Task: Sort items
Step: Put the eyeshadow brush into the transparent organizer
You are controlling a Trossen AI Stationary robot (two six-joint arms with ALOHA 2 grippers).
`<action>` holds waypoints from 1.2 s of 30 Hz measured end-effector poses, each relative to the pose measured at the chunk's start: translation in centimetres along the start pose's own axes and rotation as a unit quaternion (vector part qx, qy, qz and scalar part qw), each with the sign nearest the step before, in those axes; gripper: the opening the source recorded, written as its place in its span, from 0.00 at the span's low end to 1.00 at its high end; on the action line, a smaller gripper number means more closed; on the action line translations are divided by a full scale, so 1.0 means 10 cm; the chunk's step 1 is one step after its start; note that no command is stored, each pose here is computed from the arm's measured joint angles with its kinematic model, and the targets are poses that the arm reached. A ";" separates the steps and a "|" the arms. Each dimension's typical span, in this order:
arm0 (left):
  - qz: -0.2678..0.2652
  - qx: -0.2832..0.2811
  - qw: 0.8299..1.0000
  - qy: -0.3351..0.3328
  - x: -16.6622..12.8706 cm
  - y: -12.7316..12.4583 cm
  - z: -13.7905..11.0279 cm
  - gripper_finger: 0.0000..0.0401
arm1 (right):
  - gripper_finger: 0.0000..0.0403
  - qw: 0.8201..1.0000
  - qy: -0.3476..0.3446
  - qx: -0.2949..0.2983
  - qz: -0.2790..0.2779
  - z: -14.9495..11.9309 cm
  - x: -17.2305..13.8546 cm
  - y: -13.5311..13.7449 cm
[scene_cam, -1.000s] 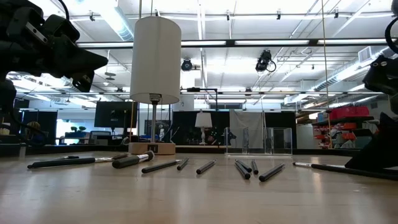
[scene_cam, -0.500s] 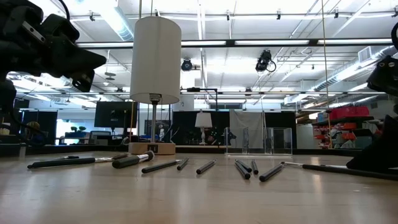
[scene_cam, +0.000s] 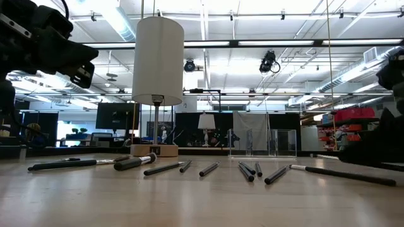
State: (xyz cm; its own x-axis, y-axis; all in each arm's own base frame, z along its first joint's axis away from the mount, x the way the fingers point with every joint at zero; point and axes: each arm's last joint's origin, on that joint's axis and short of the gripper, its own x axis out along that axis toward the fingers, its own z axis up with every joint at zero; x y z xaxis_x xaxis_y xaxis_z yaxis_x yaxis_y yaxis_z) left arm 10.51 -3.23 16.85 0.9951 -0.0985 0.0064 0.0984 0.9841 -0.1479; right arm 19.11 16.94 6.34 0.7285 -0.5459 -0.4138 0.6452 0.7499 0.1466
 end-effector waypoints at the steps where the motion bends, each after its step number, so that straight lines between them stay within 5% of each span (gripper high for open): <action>1: 0.001 0.003 1.000 -0.003 0.01 -0.01 0.00 0.01 | 0.00 1.000 -0.006 -0.002 0.005 0.01 0.01 0.03; 14: 0.000 0.027 0.999 0.023 0.24 -0.14 -0.10 0.01 | 0.00 0.992 -0.103 -0.018 0.073 0.37 0.12 0.48; 25: -0.017 0.048 0.998 0.026 0.52 -0.21 -0.25 0.02 | 0.00 0.966 -0.193 -0.031 0.170 0.92 0.20 0.70; 36: -0.032 0.094 0.994 0.048 1.33 -0.37 -0.23 0.33 | 0.00 0.939 -0.239 -0.072 0.238 1.30 0.29 1.01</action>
State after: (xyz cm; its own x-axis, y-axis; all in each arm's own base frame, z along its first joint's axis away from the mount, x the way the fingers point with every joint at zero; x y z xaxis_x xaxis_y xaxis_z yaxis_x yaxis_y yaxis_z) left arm 23.41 -8.56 15.20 0.9823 -0.1670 -0.0854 0.1706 0.9847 0.0370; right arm 30.73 18.04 18.32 0.9689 -0.2150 0.1227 0.2068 0.9754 0.0762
